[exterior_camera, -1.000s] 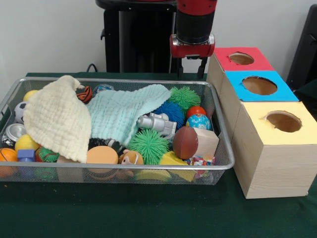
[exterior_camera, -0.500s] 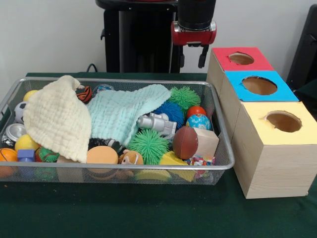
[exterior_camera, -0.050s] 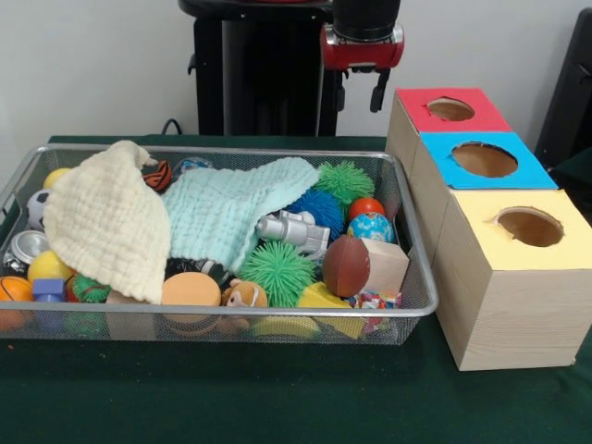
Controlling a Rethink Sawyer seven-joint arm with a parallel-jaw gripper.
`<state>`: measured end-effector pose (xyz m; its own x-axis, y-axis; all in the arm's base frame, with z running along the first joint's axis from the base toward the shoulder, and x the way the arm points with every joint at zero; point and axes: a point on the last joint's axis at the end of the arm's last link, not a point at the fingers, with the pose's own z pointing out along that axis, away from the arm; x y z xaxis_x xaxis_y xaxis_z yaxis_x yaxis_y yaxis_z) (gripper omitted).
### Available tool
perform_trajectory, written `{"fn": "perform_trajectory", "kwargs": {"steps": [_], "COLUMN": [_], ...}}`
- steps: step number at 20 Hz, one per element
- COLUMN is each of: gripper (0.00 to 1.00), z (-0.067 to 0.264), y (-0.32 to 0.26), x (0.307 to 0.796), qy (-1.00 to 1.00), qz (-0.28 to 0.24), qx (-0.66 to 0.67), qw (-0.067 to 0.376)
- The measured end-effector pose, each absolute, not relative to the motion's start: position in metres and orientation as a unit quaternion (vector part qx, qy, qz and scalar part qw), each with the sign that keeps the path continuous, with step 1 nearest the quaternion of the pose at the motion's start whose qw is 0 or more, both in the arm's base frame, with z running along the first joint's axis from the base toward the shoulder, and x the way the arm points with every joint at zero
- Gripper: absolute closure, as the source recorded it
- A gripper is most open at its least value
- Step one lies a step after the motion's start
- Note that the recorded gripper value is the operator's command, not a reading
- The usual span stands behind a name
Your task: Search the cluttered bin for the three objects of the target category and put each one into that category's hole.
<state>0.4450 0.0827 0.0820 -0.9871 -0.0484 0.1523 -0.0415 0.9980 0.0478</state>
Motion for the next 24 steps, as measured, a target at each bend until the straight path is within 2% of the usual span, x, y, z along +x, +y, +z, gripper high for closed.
{"fn": "perform_trajectory", "kwargs": {"steps": [13, 24], "gripper": [0.0, 0.0], "z": [0.076, 0.12], "y": [0.071, 0.055], "x": [0.443, 0.431], "qy": [-0.998, -0.999], "qz": [-0.022, -0.015], "qx": [0.008, -0.012], "qw": [0.062, 0.032]}}
